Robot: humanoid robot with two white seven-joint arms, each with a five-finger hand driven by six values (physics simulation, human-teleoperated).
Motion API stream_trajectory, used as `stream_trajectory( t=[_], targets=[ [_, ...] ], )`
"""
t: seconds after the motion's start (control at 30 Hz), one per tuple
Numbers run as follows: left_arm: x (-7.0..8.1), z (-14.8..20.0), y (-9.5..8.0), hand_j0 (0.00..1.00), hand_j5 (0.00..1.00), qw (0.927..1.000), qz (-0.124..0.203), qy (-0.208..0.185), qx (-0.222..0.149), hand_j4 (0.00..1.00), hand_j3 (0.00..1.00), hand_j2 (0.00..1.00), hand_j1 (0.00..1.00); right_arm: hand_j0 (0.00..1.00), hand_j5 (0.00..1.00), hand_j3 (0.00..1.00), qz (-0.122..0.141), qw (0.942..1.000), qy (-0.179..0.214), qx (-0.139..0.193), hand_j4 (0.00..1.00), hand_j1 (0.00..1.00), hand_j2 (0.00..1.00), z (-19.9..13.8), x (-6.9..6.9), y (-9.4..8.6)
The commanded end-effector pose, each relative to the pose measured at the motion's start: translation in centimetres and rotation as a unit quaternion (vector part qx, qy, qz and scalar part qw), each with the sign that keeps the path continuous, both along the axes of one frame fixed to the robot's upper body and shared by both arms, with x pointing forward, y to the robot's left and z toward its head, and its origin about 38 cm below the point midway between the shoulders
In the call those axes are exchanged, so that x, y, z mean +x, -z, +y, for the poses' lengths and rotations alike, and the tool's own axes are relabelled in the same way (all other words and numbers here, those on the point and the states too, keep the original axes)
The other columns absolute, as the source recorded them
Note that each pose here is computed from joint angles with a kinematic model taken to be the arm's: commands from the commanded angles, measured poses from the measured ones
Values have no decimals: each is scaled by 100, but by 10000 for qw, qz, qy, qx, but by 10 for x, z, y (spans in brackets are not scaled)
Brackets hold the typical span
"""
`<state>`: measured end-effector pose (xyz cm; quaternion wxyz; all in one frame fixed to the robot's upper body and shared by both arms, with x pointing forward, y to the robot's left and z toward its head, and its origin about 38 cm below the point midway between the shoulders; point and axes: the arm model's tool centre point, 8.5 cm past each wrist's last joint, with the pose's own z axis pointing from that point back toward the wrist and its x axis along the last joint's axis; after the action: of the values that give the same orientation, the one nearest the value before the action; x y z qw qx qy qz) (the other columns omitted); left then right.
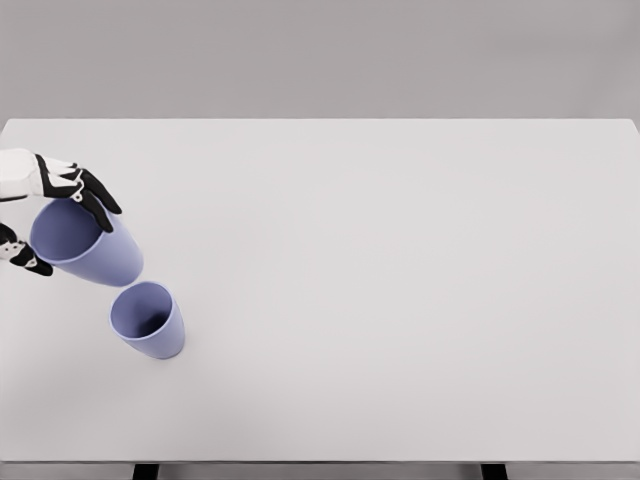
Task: Place the right cup on the left cup with left arm
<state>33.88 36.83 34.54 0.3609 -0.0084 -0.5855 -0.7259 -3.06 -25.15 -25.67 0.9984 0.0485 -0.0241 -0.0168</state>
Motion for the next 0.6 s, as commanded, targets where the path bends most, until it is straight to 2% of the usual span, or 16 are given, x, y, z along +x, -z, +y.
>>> stream_trajectory(
  t=[0.0,0.27,0.57],
  targets=[
    [0,0,-1,64,64,9999,64,-29,-131,64,64,64,64,100,100,100,-1,10000,-1,1,100,100,100,0,0,0],
    [-1,1,4,63,63,9995,207,-58,-236,63,63,63,63,100,100,100,-1,10000,-1,1,100,100,100,0,0,0],
    [-9,13,11,64,64,9989,380,-236,-137,64,64,64,64,100,100,100,-1,10000,-1,1,100,100,100,0,0,0]
  ],
)
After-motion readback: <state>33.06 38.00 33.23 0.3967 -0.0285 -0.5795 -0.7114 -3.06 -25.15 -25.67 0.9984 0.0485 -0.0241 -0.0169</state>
